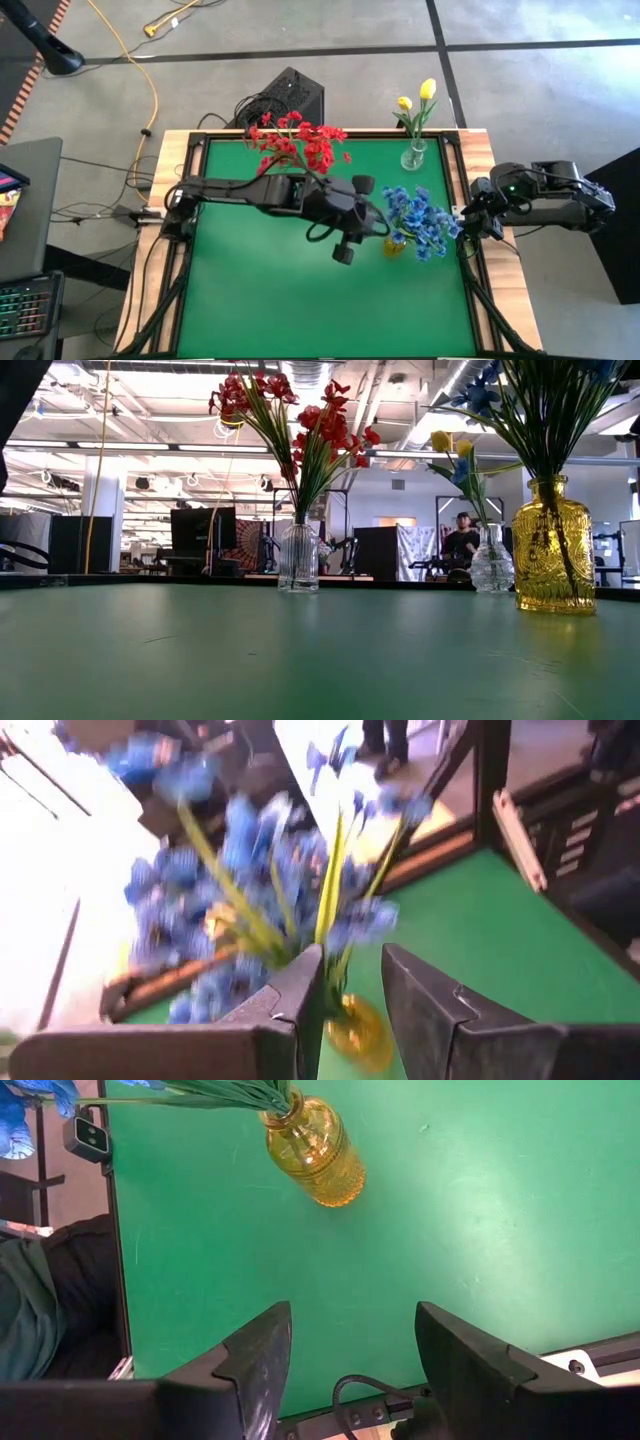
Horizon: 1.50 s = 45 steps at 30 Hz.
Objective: Sort flowers into vase by color
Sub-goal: Put the blue flowers into the yellow transparent vase
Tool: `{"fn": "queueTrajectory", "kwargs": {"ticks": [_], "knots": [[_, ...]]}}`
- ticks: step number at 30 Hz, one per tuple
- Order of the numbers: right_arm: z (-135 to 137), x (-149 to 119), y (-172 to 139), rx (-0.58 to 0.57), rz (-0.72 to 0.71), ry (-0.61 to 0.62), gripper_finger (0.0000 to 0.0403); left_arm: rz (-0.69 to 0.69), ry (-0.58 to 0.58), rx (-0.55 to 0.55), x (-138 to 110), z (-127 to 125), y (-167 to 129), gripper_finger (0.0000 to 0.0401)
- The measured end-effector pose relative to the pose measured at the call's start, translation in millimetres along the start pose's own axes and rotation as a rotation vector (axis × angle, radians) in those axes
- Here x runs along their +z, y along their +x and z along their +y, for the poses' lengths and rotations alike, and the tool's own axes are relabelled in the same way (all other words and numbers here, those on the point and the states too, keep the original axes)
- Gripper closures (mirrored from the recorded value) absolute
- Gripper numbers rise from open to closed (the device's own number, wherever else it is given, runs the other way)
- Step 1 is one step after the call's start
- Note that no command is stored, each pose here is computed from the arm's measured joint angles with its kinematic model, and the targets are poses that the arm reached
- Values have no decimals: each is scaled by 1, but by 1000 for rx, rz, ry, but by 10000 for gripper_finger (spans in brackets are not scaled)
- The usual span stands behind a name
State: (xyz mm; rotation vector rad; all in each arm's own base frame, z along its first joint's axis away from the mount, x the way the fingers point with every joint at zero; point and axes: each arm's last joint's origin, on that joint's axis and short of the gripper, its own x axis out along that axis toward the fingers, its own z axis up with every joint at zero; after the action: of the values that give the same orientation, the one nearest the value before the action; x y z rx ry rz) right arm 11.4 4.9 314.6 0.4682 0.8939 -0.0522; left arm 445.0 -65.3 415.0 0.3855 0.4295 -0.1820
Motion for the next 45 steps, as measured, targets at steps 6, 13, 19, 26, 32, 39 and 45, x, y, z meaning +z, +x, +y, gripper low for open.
{"fn": "queueTrajectory", "kwargs": {"ticks": [6,13,19,26,32,39,45], "knots": [[0,0,0,0,0,0,164,-140,7,32,5,-7,12,310],[0,0,0,0,0,0,164,-228,-19,88,-10,-13,39,310],[0,0,0,0,0,0,164,-207,-28,108,-13,-13,39,310],[0,0,0,0,0,0,164,-164,-10,165,-16,-10,40,310],[0,0,0,0,0,0,164,-66,-47,274,-1,-25,3,310],[0,0,0,0,0,0,164,148,-244,301,-21,-61,12,310],[0,0,0,0,0,0,164,182,-321,373,-45,-82,62,310]]}}
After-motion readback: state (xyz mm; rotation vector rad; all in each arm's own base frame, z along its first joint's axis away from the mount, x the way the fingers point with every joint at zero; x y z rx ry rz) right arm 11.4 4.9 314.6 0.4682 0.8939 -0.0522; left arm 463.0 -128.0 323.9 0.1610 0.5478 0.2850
